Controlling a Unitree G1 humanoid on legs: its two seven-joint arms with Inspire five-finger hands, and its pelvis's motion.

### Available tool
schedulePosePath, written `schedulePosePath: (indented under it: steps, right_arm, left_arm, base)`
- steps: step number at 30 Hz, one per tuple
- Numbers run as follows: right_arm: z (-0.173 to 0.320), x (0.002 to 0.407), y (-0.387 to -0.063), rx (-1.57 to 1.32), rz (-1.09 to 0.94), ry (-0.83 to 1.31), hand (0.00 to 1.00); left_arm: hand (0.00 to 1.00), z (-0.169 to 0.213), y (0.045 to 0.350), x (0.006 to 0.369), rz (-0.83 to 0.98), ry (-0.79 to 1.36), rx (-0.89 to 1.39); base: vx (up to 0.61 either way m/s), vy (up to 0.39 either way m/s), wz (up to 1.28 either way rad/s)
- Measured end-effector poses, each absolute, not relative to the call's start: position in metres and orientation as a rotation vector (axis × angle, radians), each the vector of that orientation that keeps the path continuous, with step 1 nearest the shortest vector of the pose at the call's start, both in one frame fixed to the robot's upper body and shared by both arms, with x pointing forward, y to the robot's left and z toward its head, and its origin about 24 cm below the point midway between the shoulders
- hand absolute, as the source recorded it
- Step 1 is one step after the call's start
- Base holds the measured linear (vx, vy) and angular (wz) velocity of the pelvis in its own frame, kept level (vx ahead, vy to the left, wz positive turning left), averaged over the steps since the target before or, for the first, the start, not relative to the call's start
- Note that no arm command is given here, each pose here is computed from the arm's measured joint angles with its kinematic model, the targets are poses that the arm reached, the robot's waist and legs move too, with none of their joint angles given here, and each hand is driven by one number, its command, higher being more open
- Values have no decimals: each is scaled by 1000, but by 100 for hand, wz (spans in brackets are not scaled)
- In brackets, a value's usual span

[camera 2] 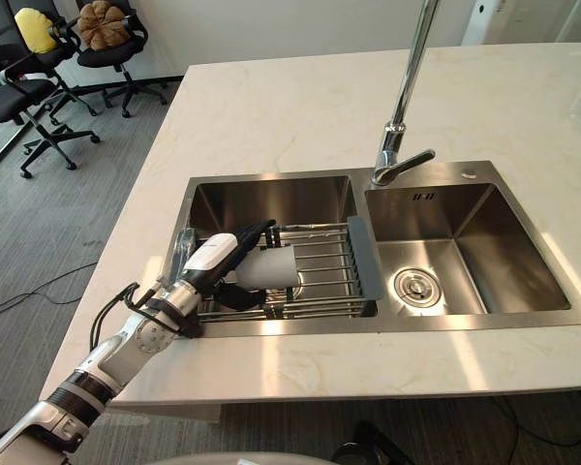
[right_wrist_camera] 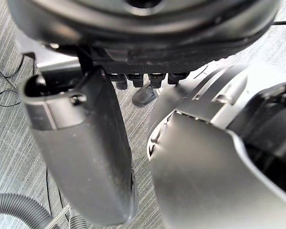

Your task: Walk over to the sink, pick up the cup, carry it to the dishwasher, place the cup inside the dishwasher, then close the dishwasher door

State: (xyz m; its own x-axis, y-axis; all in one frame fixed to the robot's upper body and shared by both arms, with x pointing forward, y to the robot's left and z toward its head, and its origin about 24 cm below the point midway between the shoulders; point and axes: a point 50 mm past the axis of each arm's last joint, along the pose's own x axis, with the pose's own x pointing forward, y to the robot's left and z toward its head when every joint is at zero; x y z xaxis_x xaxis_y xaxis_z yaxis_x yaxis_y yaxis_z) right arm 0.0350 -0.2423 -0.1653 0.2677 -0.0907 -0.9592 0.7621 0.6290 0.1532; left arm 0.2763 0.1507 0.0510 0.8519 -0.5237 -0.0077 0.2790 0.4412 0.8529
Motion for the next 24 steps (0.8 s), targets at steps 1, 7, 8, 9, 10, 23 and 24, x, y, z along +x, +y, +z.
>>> schedulePosePath:
  steps: [1,7,8,9,10,23,24]
  right_arm:
    - [-165,36,-242,690,-635,1170,100]
    - [-165,39,-243,671,-615,1176,100]
    - [-165,39,-243,671,-614,1176,100]
    - [-165,39,-243,671,-614,1177,100]
    - [-165,40,-243,672,-614,1178,100]
    - [-164,40,-246,683,-610,1171,100]
    - [-164,40,-246,685,-609,1170,100]
  left_arm:
    - [100,51,151,276,-514,-268,992]
    - [100,50,150,277,-576,-208,957]
    - [100,50,150,278,-580,-205,959]
    - [100,51,151,278,-594,-195,954]
    - [100,53,151,279,-606,-191,955]
    - [0,59,156,283,-682,-104,891]
    - [0,60,156,284,-680,-101,884]
  base:
    - [-35,-24,1]
    - [-40,-26,0]
    - [-46,-29,0]
    - [-38,-25,0]
    - [-37,-24,0]
    - [-18,-12,-1]
    - [0,0,0]
